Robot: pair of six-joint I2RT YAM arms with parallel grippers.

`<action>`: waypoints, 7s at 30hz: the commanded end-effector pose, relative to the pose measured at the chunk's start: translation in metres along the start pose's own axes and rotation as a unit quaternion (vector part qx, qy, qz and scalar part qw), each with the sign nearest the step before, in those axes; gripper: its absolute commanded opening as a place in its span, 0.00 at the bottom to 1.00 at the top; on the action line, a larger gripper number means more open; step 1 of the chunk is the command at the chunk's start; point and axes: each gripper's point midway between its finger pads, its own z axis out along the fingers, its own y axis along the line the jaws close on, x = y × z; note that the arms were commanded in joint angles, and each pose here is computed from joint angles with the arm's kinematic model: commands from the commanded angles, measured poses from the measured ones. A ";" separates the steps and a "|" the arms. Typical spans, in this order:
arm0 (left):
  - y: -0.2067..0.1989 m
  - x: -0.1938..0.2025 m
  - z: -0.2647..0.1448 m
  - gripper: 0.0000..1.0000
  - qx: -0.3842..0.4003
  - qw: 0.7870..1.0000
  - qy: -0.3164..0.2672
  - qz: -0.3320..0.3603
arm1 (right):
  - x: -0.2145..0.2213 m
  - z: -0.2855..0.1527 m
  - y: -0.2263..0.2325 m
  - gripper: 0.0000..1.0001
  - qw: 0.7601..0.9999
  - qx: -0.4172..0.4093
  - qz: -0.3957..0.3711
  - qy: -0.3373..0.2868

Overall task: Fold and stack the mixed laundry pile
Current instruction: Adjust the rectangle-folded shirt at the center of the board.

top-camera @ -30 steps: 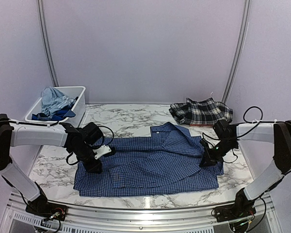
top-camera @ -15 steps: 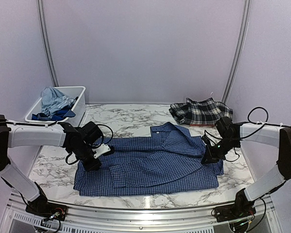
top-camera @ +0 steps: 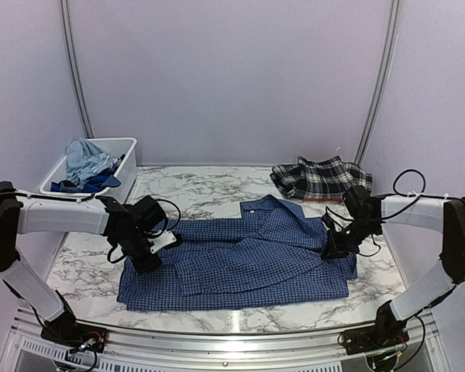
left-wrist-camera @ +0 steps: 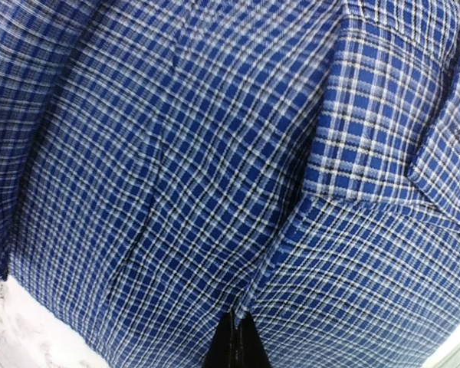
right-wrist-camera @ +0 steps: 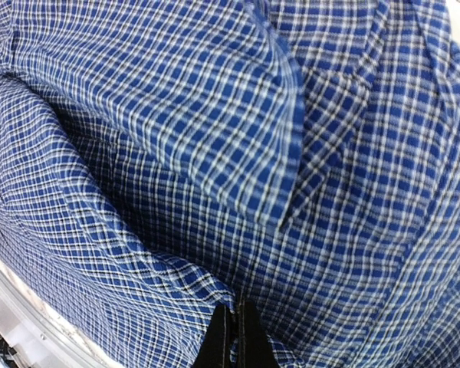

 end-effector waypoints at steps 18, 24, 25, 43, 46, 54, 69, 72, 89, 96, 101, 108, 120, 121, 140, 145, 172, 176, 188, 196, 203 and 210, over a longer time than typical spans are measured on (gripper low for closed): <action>0.094 -0.077 -0.140 0.99 -0.201 0.944 -0.235 -0.117 | -0.152 -0.115 0.058 0.47 0.968 -0.005 -0.121 -0.221; 0.126 -0.101 -0.206 0.99 -0.240 0.879 -0.358 -0.201 | -0.227 -0.087 0.099 0.48 0.951 -0.018 -0.210 -0.224; 0.128 -0.104 -0.208 0.99 -0.236 0.878 -0.362 -0.205 | -0.235 -0.079 0.107 0.48 0.949 -0.018 -0.227 -0.217; 0.120 -0.110 -0.164 0.99 -0.189 0.904 -0.322 -0.208 | -0.258 0.068 0.150 0.59 0.915 -0.013 -0.391 -0.099; 0.119 -0.110 -0.159 0.99 -0.187 0.908 -0.315 -0.204 | -0.249 0.086 0.147 0.59 0.915 -0.019 -0.395 -0.081; 0.124 -0.101 -0.149 0.99 -0.199 0.912 -0.295 -0.203 | -0.230 0.134 0.134 0.55 0.923 -0.028 -0.383 -0.034; 0.142 -0.096 -0.163 0.99 -0.245 0.891 -0.299 -0.237 | -0.281 0.055 0.174 0.00 0.922 -0.011 -0.357 -0.151; 0.142 -0.107 -0.169 0.99 -0.227 0.884 -0.319 -0.256 | -0.302 -0.008 0.203 0.00 0.910 -0.023 -0.343 -0.234; 0.027 -0.244 -0.240 0.99 0.121 0.822 -0.530 -0.167 | -0.220 -0.144 0.245 0.00 0.864 -0.204 -0.223 -0.402; -0.019 -0.271 -0.219 0.99 0.196 0.825 -0.517 -0.118 | -0.167 -0.155 0.251 0.00 0.840 -0.261 -0.244 -0.408; -0.046 -0.286 -0.209 0.99 0.222 0.831 -0.505 -0.078 | -0.146 -0.169 0.260 0.00 0.822 -0.284 -0.260 -0.419; -0.065 -0.310 -0.206 0.98 0.249 0.828 -0.501 -0.039 | -0.128 -0.176 0.267 0.00 0.810 -0.307 -0.278 -0.415; -0.089 -0.323 -0.217 0.06 0.272 0.830 -0.486 0.022 | -0.115 -0.184 0.268 0.00 0.803 -0.312 -0.290 -0.417; -0.088 -0.323 -0.219 0.00 0.267 0.832 -0.485 0.023 | -0.114 -0.185 0.268 0.01 0.804 -0.311 -0.290 -0.416; -0.225 -0.189 -0.216 0.00 0.107 0.878 -0.349 0.309 | -0.112 -0.282 0.161 0.79 0.838 -0.105 -0.210 -0.492; -0.265 -0.159 -0.211 0.00 0.081 0.866 -0.311 0.384 | -0.120 -0.229 0.155 0.70 0.871 -0.125 -0.203 -0.429; -0.122 -0.236 -0.150 0.00 0.109 0.931 -0.344 -0.060 | -0.116 -0.026 0.113 0.49 0.965 -0.157 -0.143 -0.156; -0.063 -0.218 -0.127 0.00 0.106 0.914 -0.344 -0.185 | -0.114 -0.011 0.069 0.51 0.980 -0.106 -0.110 -0.125; 0.035 -0.126 -0.067 0.00 0.000 0.859 -0.333 -0.389 | -0.092 0.043 0.017 0.49 0.996 -0.028 -0.073 -0.038; 0.039 -0.098 -0.036 0.00 -0.021 0.860 -0.296 -0.415 | -0.131 -0.003 0.037 0.50 0.989 -0.026 -0.087 -0.114; 0.051 -0.077 -0.022 0.14 -0.075 0.863 -0.245 -0.435 | -0.146 -0.059 0.071 0.50 0.979 -0.054 -0.116 -0.161; 0.067 -0.089 -0.085 0.81 -0.127 0.879 -0.283 -0.363 | -0.112 -0.067 0.105 0.51 0.977 -0.085 -0.125 -0.148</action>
